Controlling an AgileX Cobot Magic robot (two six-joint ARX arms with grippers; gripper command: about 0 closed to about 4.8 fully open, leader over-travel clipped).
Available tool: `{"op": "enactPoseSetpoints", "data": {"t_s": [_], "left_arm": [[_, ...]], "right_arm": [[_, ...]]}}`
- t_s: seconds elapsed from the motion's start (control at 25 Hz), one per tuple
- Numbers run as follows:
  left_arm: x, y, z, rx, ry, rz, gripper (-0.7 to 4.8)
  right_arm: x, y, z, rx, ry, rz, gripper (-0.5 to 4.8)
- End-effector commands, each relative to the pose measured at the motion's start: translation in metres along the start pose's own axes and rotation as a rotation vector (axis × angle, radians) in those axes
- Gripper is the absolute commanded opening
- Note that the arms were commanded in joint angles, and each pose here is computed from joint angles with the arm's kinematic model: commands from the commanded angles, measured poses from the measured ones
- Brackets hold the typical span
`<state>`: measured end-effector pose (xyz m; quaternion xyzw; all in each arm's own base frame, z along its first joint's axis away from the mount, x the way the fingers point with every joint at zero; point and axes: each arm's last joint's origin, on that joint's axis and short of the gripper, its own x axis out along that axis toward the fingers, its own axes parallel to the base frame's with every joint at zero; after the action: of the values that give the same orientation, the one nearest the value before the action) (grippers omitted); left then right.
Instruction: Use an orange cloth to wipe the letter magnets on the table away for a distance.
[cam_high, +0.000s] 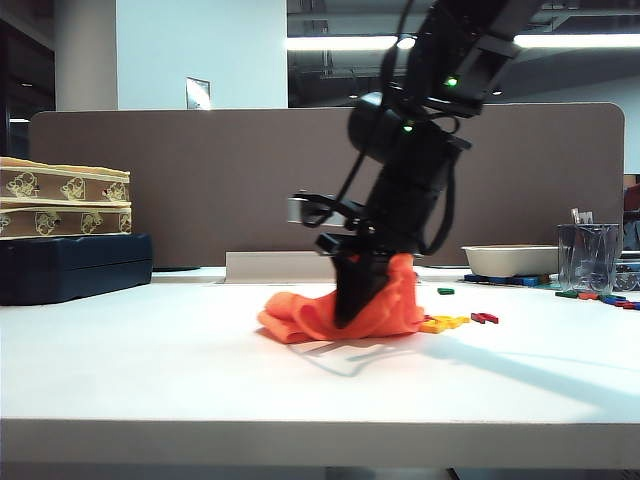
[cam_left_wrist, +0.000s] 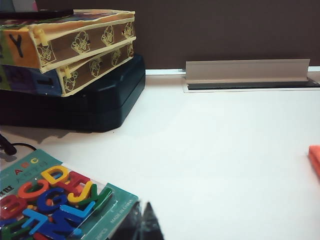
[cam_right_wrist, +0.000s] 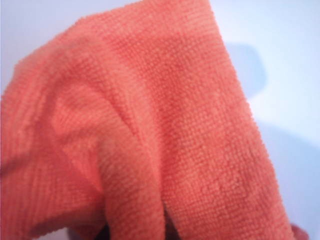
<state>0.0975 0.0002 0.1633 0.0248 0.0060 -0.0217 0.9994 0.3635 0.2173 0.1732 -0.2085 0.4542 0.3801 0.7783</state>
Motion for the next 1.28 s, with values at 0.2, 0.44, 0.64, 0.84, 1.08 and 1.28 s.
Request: {"op": "enactPoseSetpoints", "data": {"t_s": [0.2,0.44,0.64,0.84,1.08,1.28], "left_arm": [[0.000,0.000,0.001,-0.005,-0.011,-0.002,-0.05],[0.000,0.000,0.001,-0.005,-0.011,-0.002,-0.05],[0.000,0.000,0.001,-0.005,-0.011,0.001,-0.05],[0.000,0.000,0.001,-0.005,-0.011,0.001,-0.05],[0.000,0.000,0.001,-0.005,-0.011,0.001,-0.05],[0.000,0.000,0.001,-0.005,-0.011,0.001,-0.05]], "right_arm": [[-0.001,-0.047,-0.035,0.127,0.183,-0.136,0.86],[-0.014,-0.083,-0.062,0.243,0.248,-0.154,0.96],[-0.030,-0.119,-0.091,0.366,0.288,-0.179,1.18],[-0.052,-0.157,-0.128,0.508,0.308,-0.216,1.18],[-0.069,-0.184,-0.157,0.633,0.277,-0.239,1.18],[-0.087,-0.210,-0.181,0.795,0.109,-0.194,1.18]]}}
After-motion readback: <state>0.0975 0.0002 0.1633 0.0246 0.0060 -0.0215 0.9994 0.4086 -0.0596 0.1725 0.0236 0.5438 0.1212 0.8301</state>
